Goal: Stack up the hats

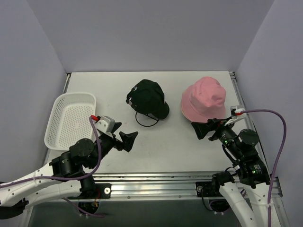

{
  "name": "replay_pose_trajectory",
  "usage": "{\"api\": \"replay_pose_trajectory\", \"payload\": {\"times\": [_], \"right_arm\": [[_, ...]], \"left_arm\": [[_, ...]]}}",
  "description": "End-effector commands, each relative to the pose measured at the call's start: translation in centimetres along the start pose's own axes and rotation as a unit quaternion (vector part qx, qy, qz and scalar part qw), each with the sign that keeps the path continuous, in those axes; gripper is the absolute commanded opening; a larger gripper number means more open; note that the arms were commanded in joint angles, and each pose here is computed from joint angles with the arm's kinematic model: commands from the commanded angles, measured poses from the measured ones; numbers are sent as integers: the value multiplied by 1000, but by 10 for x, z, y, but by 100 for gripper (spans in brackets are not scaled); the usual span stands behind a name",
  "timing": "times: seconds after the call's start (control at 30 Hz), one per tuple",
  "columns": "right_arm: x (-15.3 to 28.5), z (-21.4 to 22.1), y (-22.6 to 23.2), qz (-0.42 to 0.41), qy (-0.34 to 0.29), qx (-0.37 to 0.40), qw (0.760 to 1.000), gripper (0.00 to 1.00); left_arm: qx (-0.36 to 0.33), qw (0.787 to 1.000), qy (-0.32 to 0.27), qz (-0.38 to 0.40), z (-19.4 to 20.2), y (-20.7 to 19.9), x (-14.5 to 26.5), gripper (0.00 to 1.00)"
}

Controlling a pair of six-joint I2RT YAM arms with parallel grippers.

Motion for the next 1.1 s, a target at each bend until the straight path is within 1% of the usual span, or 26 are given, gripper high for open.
{"api": "replay_pose_trajectory", "payload": {"times": [0.0, 0.33, 0.57, 0.87, 1.07], "right_arm": [[0, -7, 8, -22, -17, 15, 999, 100], [1, -7, 9, -23, -15, 15, 999, 100], [6, -10, 13, -33, -28, 21, 999, 100], [3, -9, 13, -28, -14, 23, 999, 100], [7, -14, 14, -24, -26, 27, 999, 100]], "left_arm": [[-3, 1000, -3, 11, -4, -5, -3, 94], [-4, 1000, -4, 4, -3, -4, -3, 94], [-10, 1000, -1, -6, -4, 0, -3, 94], [-16, 1000, -18, -18, -8, 8, 2, 94], [-13, 999, -30, 21, -14, -4, 1, 94]]}}
Point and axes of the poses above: each gripper's point midway between its finger pads, its own x axis back along the fingers, its own y axis along the line the jaws close on, z = x × y, the point moved 3 cm from there along x, back along the fingers, and after that the axes turned 14 degrees about -x, right-handed, at the moved point
